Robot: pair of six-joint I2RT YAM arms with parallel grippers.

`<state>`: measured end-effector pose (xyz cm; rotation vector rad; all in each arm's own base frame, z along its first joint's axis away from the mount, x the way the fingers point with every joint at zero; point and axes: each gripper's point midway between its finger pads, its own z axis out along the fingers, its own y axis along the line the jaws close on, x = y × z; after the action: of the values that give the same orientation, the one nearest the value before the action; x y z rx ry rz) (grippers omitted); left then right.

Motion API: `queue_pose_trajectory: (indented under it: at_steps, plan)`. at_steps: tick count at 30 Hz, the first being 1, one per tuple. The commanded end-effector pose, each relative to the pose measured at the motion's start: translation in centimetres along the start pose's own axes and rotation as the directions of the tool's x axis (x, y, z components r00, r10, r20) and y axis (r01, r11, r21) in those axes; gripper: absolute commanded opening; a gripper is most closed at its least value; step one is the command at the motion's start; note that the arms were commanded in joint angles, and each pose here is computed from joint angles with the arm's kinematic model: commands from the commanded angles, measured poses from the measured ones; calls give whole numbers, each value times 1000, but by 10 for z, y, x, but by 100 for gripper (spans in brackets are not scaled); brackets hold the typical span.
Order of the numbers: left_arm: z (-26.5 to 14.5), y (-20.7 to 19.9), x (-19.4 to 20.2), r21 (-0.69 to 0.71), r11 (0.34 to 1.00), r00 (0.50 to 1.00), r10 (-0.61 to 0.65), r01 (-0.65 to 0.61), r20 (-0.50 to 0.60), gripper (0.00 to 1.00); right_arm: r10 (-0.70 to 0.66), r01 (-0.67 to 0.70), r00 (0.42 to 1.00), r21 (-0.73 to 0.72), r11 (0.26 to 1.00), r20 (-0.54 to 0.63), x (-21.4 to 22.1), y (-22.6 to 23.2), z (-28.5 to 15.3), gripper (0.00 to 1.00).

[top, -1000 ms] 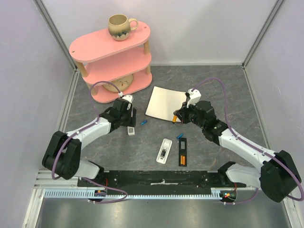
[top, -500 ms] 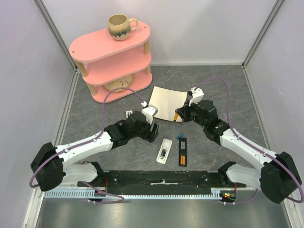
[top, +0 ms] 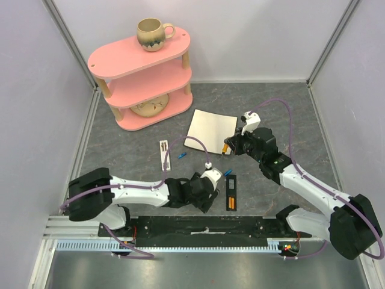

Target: Unload the batteries from the remote control

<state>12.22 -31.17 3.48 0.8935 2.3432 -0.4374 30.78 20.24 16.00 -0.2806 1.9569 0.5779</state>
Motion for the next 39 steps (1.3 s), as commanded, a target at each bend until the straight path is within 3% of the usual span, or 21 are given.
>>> queue_pose_trajectory:
  at_steps: [1, 9, 15, 18, 19, 22, 27, 33, 39]
  plan:
    - [8, -8, 4, -51, 997, 998, -49, 51, 31, 79, 10, -9, 998, -9, 1000, 55, -14, 2, -3, 0]
    - [19, 2, 35, -155, 988, 999, -17, 10, -45, 68, 11, -10, 998, -13, 1000, 60, -14, 1, -4, 0]
    - [15, 21, 29, -208, 976, 998, 63, -64, -13, 43, 13, -12, 998, -12, 1000, 67, -16, 0, -5, 0]
    - [13, 26, 6, -169, 982, 994, 98, -89, 47, 29, 11, -11, 997, -13, 1000, 70, -17, 0, -6, 0]
    - [14, 30, -1, -142, 987, 995, 87, -78, 54, 18, 13, -12, 997, -15, 1000, 70, -17, 0, -5, 0]
    - [13, 37, -29, -76, 993, 988, 103, -94, 114, 2, 12, -11, 997, -18, 1000, 77, -20, 0, -6, 0]
    - [15, 50, -66, -56, 974, 962, 224, -218, 155, 2, 16, -13, 996, -29, 999, 91, -29, 3, -4, 0]
    - [32, 43, -73, 73, 929, 926, 351, -363, 140, 2, 36, -28, 992, -65, 998, 120, -44, 8, -2, 0]
    - [52, 43, -77, 107, 916, 916, 368, -386, 158, 2, 63, -52, 991, -90, 995, 116, -43, 8, 3, 0]
